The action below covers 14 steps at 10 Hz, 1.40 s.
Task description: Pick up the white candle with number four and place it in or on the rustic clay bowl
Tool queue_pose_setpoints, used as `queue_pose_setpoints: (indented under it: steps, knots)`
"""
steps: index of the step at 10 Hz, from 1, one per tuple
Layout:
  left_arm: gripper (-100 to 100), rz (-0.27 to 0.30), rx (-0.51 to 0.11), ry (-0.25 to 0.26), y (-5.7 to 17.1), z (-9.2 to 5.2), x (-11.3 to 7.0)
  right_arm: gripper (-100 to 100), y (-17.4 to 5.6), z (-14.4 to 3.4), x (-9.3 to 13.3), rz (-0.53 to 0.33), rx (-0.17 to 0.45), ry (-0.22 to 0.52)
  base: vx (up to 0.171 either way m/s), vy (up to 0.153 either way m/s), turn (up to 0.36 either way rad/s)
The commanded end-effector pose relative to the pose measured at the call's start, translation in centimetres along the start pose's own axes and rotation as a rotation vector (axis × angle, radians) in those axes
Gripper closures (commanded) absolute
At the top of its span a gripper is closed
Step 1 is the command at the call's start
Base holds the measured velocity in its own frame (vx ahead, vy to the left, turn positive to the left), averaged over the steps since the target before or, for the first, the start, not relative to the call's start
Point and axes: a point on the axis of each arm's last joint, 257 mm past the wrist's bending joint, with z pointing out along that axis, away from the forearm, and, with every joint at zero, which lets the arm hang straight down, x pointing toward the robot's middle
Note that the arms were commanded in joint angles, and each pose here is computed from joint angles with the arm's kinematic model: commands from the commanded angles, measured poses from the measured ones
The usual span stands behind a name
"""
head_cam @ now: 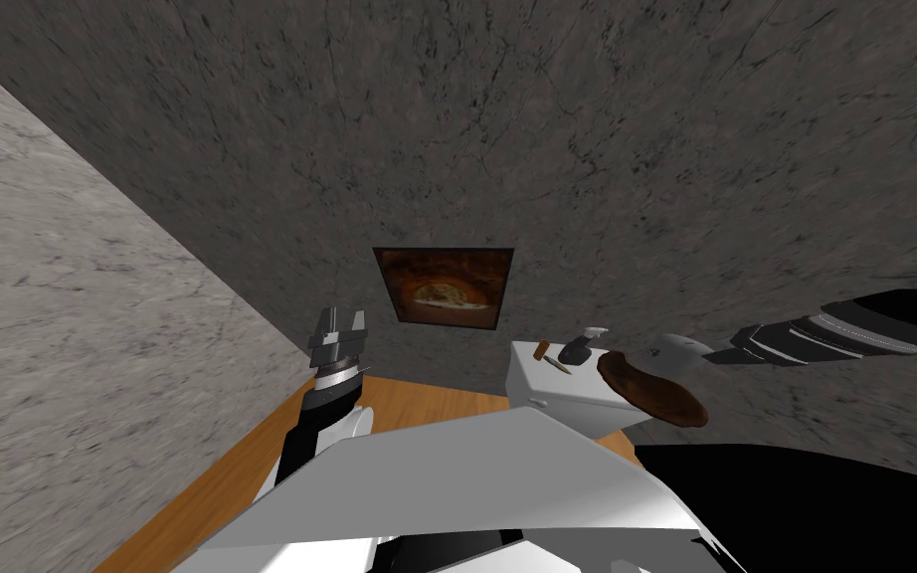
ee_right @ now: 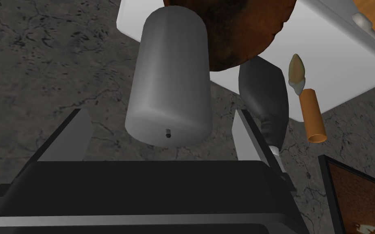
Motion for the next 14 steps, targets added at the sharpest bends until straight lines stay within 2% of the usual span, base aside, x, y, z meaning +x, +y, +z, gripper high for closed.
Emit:
queue_pose_setpoints:
  steps: [1, 2, 3, 5, 6, 10, 11, 14]
  knots:
    - [0, 0.000, 0.000, 0.000, 0.0, 0.0, 0.0, -100, 0.0, 0.0, 0.0, 0.000, 0.000, 0.000, 0.000, 0.000, 0.000]
    - [0, 0.000, 0.000, 0.000, 0.0, 0.0, 0.0, 0, 0.0, 0.0, 0.0, 0.000, 0.000, 0.000, 0.000, 0.000, 0.000]
    - [0, 0.000, 0.000, 0.000, 0.0, 0.0, 0.0, -100, 0.4, -1.3, 0.1, 0.005, -0.013, 0.004, 0.029, -0.057, 0.018]
    - [0, 0.000, 0.000, 0.000, 0.0, 0.0, 0.0, -100, 0.5, -1.6, 0.1, 0.006, -0.017, 0.005, 0.043, -0.068, 0.015]
    - [0, 0.000, 0.000, 0.000, 0.0, 0.0, 0.0, -100, 1.0, -2.8, 0.2, 0.012, -0.030, 0.008, 0.038, -0.065, 0.013]
    - [0, 0.000, 0.000, 0.000, 0.0, 0.0, 0.0, -100, 1.0, -2.8, 0.3, 0.012, -0.033, 0.008, 0.012, -0.020, 0.004]
    - [0, 0.000, 0.000, 0.000, 0.0, 0.0, 0.0, 0, 1.0, -2.8, 0.3, 0.012, -0.032, 0.008, 0.000, 0.000, 0.000]
    - [0, 0.000, 0.000, 0.000, 0.0, 0.0, 0.0, 0, 1.0, -2.8, 0.3, 0.012, -0.032, 0.008, 0.000, 0.000, 0.000]
